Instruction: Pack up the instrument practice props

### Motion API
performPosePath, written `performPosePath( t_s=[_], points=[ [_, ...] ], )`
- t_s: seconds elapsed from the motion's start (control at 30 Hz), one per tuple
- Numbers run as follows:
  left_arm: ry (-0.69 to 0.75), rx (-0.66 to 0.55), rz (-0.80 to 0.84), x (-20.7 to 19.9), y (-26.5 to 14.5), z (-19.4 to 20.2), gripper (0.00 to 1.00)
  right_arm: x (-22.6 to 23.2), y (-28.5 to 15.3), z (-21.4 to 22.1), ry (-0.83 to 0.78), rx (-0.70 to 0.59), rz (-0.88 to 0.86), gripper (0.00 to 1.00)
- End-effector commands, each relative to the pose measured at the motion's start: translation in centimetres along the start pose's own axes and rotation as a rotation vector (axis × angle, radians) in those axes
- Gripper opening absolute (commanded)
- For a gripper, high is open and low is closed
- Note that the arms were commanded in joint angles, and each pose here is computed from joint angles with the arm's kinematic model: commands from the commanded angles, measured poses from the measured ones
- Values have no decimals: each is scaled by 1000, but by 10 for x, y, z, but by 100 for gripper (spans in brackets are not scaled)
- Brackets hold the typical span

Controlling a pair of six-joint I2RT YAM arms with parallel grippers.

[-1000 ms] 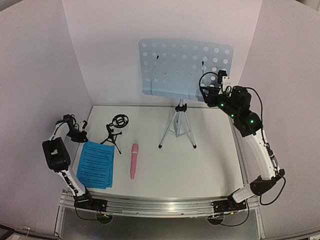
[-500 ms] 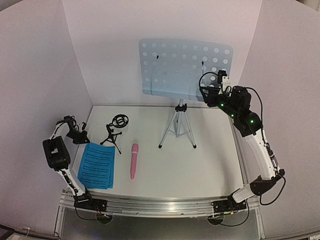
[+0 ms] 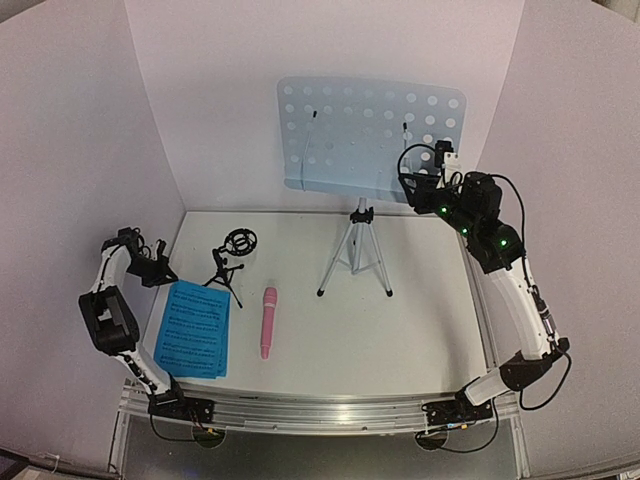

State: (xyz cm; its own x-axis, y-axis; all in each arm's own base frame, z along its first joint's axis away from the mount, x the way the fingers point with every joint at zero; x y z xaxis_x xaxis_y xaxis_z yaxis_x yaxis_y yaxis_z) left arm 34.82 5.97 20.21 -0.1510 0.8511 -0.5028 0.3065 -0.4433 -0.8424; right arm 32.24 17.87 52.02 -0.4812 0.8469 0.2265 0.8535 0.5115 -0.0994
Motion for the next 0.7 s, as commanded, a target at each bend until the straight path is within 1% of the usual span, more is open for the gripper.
performPosePath(
  t_s=[0.0, 0.3, 0.4, 0.53, 0.67],
  points=[
    [-12, -64, 12, 1, -7, 2, 0, 7, 8, 1, -1, 14, -50, 39],
    [-43, -69, -105, 38, 32, -21, 0, 8, 7, -1, 4, 10, -55, 39],
    [-64, -45, -187, 56, 46, -26, 0, 8, 6, -2, 5, 7, -55, 39],
    [-9, -34, -264, 67, 62, -26, 0, 9, 6, -3, 2, 4, -55, 39],
    [80, -10, -305, 65, 77, -26, 0, 8, 7, -2, 4, 6, -57, 39]
  ],
)
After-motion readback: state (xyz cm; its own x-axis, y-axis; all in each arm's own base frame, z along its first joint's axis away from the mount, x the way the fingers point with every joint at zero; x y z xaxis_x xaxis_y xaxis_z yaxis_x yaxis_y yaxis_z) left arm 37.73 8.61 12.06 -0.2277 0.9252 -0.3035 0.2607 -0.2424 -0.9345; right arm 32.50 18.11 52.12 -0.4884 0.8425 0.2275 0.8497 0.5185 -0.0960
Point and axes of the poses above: each gripper's point midway between its finger pads, its own y axis out along the fingers, its own x axis along the line the jaws close on, z = x × y, the point moved 7 cm from there along -y, back along the fingers, and after that the axes turned 5 degrees about -y, right-handed, at the moved point
